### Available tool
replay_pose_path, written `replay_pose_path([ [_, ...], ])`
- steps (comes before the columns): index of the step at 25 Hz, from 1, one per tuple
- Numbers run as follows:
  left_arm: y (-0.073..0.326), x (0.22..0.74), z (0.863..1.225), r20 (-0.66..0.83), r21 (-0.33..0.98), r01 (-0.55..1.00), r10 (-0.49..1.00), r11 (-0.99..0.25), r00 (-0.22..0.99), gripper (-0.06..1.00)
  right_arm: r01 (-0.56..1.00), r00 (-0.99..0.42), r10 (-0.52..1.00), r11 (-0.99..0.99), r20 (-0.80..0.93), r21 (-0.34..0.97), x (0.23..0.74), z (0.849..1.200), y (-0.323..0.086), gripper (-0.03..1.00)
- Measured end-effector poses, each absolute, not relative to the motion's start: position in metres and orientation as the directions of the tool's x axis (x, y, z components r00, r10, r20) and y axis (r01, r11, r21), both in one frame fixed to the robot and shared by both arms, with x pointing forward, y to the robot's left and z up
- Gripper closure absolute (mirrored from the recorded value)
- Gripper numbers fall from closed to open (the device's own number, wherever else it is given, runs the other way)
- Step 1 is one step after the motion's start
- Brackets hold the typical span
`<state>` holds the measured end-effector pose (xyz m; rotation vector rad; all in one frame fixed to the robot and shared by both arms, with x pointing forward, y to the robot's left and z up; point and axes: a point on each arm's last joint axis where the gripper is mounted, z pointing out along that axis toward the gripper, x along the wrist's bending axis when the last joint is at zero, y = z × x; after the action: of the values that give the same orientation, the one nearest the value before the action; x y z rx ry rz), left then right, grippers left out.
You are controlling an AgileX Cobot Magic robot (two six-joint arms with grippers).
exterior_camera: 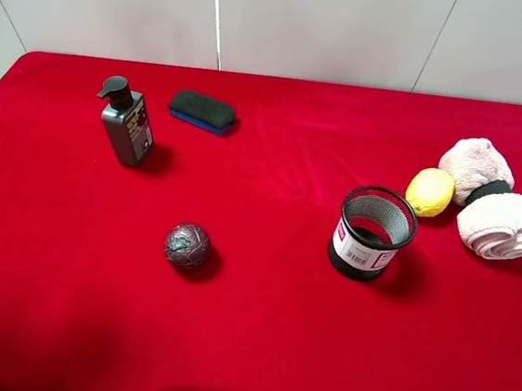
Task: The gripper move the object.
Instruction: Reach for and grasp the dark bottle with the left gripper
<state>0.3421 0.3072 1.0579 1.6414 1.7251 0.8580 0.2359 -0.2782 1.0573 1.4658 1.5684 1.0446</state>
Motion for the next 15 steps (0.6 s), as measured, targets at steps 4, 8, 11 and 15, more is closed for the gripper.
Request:
replay_pose_path([
  [4,0.308,0.357,1.058,0.006,0.794,0.607,0.999,0.027,-0.053,0.07,0.398,-0.077,0.997,0.017,0.015,0.917,0.236,1.057,-0.278,0.27],
  [8,0.308,0.374,1.062,0.002,0.781,0.624,0.999,0.028,-0.048,0.07,0.398,-0.077,0.997,0.017,0.015,0.917,0.236,1.057,-0.278,0.27],
  [11,0.307,0.387,1.061,0.005,0.761,0.649,1.0,0.016,-0.031,0.07,0.398,-0.077,0.997,0.017,0.015,0.917,0.236,1.057,-0.278,0.27],
  [15,0.299,0.402,1.054,0.01,0.737,0.675,0.999,-0.029,0.031,0.07,0.398,-0.077,0.997,0.017,0.015,0.917,0.236,1.057,-0.278,0.27],
])
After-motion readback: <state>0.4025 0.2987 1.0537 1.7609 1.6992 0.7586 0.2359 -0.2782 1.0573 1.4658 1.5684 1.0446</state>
